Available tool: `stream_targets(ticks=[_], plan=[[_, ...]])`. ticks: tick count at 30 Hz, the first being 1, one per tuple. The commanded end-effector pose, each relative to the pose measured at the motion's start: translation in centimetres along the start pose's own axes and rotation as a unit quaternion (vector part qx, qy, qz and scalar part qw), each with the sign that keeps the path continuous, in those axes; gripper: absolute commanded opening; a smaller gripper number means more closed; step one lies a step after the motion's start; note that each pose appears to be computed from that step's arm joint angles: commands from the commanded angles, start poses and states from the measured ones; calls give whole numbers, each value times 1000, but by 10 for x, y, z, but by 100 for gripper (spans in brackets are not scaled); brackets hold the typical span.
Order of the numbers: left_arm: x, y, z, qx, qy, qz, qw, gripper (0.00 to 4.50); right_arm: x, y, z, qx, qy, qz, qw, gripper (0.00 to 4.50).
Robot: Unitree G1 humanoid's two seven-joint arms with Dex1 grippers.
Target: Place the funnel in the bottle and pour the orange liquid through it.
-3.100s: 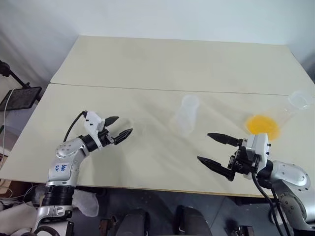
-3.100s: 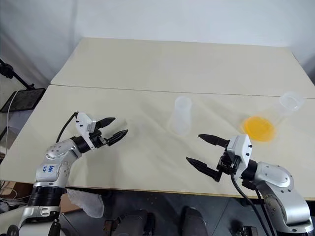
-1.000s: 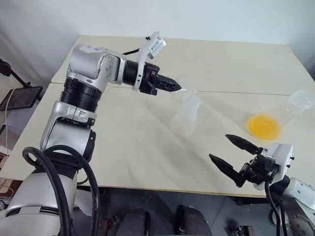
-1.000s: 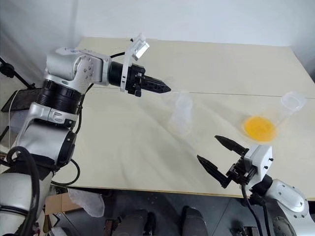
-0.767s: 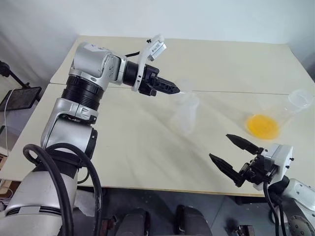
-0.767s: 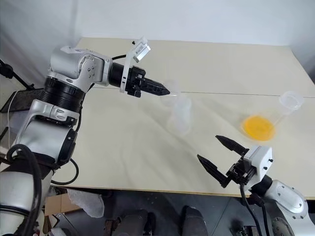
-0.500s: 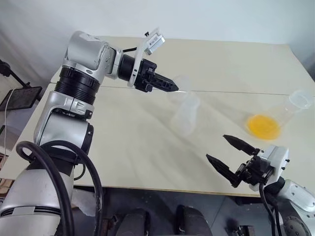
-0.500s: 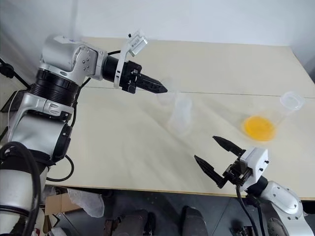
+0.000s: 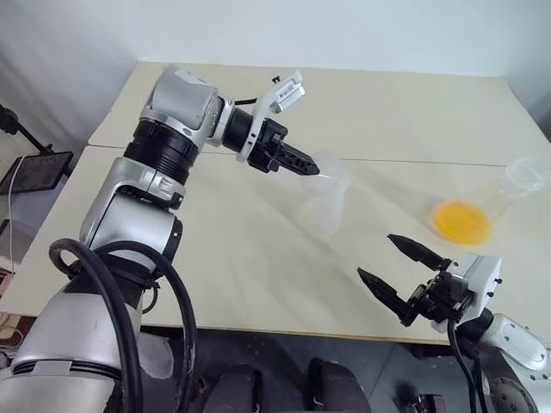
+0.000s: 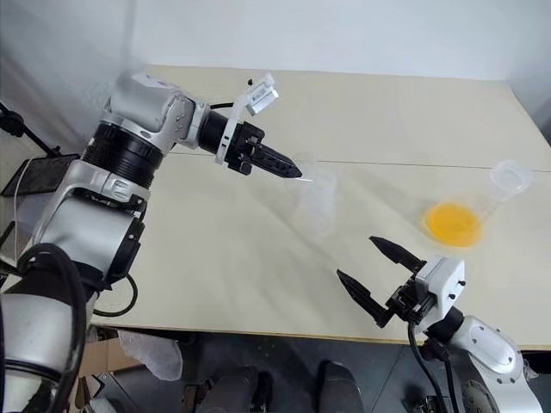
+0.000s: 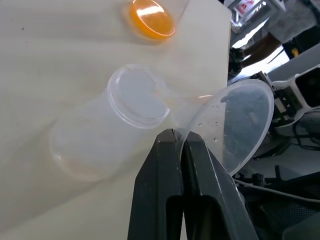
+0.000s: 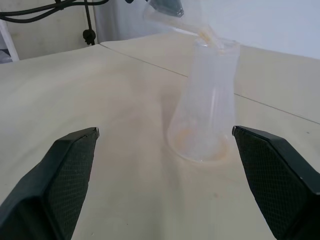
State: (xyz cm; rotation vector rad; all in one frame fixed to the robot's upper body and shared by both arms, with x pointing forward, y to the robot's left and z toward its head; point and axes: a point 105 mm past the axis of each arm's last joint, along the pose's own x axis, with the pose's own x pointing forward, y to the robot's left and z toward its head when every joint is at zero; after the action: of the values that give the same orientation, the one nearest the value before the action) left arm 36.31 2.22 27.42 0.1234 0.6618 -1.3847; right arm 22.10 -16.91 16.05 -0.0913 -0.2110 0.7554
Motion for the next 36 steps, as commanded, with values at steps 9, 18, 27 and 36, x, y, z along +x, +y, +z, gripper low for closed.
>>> stream_targets(ticks=[9,18,27,36], plan=[[-4,-4,20,31,-11,3,999,319,4,5,7,-9,-25,-3,1000,450],[3,2,30,36,-55,22,998,449,5,8,6,-7,-29,-1,1000,450],[10,17,33,52,-94,56,993,449,6,6,7,-10,-30,-4,1000,450],[10,18,32,90,-148,25,985,449,5,6,8,-13,-31,-9,999,450]])
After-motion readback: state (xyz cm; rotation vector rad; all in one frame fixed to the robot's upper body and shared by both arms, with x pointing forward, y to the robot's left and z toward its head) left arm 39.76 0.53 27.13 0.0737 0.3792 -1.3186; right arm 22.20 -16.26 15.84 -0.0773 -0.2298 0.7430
